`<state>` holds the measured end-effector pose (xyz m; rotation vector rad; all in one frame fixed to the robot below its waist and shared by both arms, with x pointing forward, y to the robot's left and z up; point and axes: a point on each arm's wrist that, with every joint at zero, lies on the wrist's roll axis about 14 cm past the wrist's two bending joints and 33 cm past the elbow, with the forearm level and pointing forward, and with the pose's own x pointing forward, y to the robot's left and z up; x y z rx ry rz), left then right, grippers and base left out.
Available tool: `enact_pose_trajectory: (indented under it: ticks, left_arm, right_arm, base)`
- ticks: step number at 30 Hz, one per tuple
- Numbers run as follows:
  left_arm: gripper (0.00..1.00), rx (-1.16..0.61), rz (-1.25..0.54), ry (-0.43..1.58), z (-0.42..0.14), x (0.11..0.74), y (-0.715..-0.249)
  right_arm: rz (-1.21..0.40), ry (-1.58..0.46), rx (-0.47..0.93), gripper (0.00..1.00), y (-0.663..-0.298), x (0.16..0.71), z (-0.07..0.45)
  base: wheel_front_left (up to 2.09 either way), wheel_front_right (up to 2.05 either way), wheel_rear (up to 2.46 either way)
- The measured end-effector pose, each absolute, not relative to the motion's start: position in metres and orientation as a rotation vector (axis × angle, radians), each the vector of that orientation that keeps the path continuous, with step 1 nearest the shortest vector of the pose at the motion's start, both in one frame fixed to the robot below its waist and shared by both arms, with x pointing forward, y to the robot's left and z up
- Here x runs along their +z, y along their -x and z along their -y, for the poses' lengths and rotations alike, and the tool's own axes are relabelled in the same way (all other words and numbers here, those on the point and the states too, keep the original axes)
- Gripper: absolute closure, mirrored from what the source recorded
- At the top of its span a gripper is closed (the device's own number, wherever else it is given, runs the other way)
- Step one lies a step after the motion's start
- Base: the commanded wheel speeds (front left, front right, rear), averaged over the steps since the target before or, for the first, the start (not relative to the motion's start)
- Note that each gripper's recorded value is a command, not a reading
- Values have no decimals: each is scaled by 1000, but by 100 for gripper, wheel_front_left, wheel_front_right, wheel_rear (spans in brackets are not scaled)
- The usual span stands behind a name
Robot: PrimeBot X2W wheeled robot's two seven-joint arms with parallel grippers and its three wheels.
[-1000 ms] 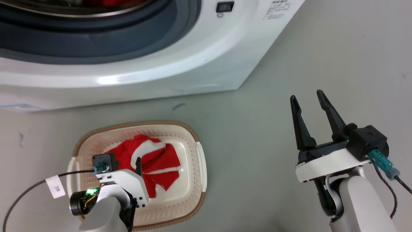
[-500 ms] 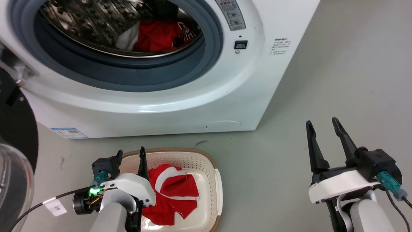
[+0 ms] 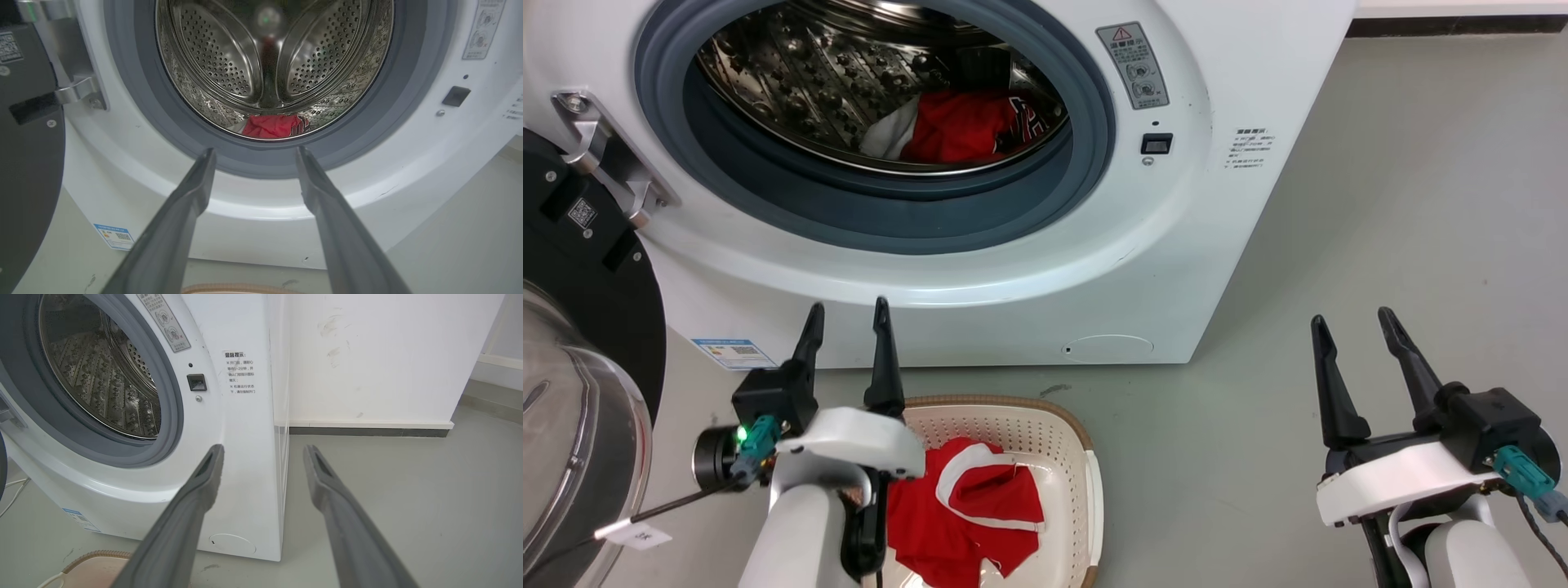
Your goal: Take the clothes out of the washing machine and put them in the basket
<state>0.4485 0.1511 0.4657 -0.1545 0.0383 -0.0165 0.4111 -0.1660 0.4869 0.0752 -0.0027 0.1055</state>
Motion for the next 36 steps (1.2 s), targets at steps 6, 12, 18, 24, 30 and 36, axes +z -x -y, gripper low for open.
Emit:
enact_pose_trajectory:
  ticks: [6,12,18,24,30,36]
  left_arm:
    - [0,-47,21,154,-142,485,-470]
    - [0,-99,8,136,-126,478,-518]
    - [0,-135,-40,97,-120,457,-567]
    - [0,-153,-74,94,-111,441,-611]
    - [0,-157,-128,54,-111,422,-661]
    - [0,-187,-210,14,-100,398,-702]
  right_arm:
    - [7,-77,116,0,-416,488,162]
    - [-13,-84,120,0,-428,477,161]
    - [-44,-94,113,0,-441,459,163]
    - [-86,-104,111,0,-450,437,164]
    - [-131,-110,104,0,-457,412,167]
    - [-183,-123,55,0,-452,391,184]
  base:
    - [0,0,0]
    - [0,0,0]
    - [0,0,0]
    - [0,0,0]
    - [0,0,0]
    - [0,0,0]
